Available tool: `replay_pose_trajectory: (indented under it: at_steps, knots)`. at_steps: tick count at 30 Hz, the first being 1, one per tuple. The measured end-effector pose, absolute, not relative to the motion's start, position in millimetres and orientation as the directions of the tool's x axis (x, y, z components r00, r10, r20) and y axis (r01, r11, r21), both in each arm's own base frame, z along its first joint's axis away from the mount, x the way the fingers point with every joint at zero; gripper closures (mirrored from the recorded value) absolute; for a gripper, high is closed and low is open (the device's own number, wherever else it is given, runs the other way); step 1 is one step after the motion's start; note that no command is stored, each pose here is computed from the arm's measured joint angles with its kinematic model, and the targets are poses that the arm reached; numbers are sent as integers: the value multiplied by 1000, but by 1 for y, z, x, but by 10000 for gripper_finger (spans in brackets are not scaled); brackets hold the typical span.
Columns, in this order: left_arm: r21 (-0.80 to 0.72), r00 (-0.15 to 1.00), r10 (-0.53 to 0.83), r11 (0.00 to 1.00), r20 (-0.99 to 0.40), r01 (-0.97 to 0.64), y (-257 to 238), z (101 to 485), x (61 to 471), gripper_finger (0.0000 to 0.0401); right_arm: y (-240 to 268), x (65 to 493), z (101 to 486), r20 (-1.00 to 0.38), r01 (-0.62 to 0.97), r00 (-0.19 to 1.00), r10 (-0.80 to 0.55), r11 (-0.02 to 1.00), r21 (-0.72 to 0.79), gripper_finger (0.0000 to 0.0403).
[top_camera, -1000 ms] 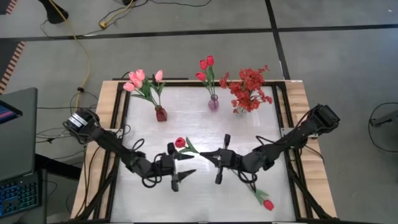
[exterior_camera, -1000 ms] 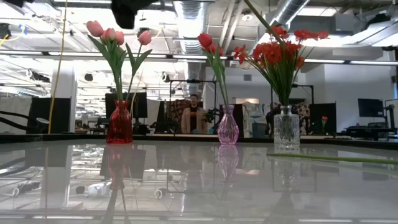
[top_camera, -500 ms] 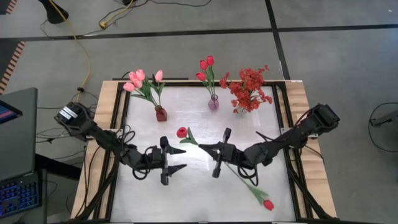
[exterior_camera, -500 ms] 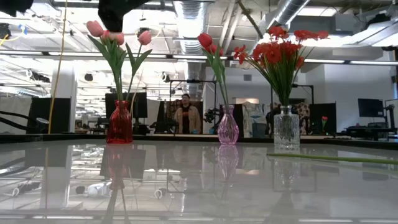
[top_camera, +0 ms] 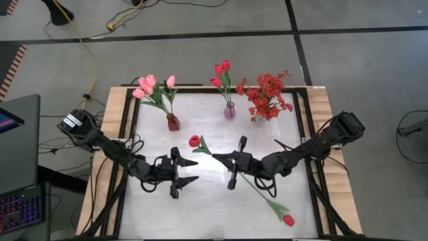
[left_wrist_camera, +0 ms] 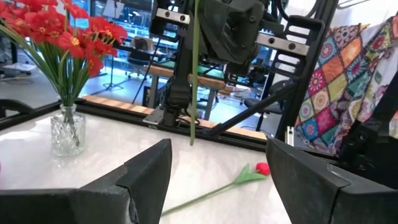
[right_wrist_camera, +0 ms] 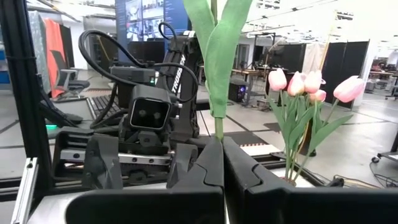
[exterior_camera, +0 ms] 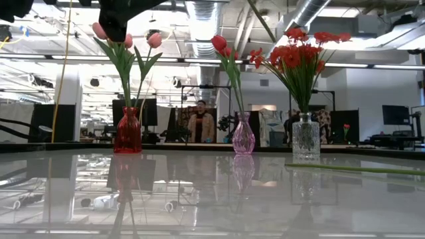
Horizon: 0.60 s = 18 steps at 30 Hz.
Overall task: Sort flowers into vase by color
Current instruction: Put the red tulip into the purple vase
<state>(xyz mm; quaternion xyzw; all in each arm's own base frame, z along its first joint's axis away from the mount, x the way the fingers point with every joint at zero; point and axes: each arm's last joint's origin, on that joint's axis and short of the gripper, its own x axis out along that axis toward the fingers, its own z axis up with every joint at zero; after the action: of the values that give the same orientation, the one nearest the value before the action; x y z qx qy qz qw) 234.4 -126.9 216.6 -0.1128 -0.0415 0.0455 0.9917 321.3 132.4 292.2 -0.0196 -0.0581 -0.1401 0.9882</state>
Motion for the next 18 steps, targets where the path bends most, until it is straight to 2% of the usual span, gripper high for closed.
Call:
replay_pose_trajectory:
  at_steps: [18]
  knots:
    - [-244, 988, 113, 966, 109, -83, -125, 221, 235, 152, 132, 322, 292, 122, 265, 958, -261, 964, -14, 386]
